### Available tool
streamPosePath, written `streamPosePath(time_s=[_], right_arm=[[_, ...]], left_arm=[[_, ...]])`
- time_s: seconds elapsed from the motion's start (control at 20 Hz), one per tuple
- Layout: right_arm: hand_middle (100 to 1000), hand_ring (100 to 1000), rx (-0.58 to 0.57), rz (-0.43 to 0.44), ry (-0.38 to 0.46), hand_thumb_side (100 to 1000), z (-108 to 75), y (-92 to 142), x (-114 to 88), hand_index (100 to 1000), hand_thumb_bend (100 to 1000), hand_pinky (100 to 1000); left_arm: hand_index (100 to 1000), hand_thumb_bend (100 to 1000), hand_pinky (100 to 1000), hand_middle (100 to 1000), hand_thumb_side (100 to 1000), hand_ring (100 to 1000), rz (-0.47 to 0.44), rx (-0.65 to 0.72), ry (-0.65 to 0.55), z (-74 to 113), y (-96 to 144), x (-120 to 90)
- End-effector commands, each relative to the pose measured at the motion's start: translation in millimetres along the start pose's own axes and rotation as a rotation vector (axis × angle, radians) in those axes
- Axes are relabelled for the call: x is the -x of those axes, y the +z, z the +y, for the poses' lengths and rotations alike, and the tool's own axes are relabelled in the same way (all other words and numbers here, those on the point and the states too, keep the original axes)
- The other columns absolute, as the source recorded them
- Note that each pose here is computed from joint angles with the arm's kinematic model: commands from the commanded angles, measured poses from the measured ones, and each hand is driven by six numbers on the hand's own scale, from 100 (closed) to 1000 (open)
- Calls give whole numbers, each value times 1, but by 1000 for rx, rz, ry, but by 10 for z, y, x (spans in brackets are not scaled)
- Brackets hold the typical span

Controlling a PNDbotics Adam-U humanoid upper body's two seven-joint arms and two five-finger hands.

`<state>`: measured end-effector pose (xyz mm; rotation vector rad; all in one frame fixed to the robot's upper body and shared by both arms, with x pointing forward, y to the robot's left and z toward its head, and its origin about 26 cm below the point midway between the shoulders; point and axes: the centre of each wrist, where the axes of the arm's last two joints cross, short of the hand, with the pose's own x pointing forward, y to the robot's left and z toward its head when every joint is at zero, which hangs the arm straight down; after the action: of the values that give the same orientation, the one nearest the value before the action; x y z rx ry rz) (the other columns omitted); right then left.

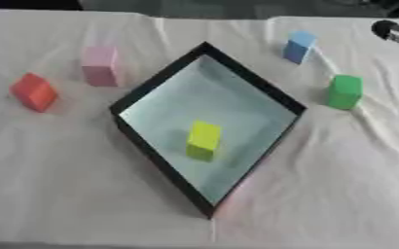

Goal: Pick up objects on the table and place them in the box.

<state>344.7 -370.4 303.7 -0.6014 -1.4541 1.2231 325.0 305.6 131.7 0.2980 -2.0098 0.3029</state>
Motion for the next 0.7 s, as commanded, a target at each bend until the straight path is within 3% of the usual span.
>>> streamPosePath(time_s=[0.05, 0.3, 0.7], right_arm=[[883, 878, -73, 41, 106, 415, -182, 48, 41, 926, 418, 893], [861, 885, -161, 50, 145, 313, -169, 2, 130, 905, 486, 901], [841, 869, -181, 73, 170, 256, -90, -32, 261, 880, 471, 890]], left_arm=[[827, 284, 799, 787, 665, 763, -31, 16, -19, 27, -44, -76], [828, 300, 800, 789, 664, 766, -37, 23, -13, 17, -43, -79], [827, 292, 800, 789, 668, 767, -31, 30, -17, 12, -44, -66]])
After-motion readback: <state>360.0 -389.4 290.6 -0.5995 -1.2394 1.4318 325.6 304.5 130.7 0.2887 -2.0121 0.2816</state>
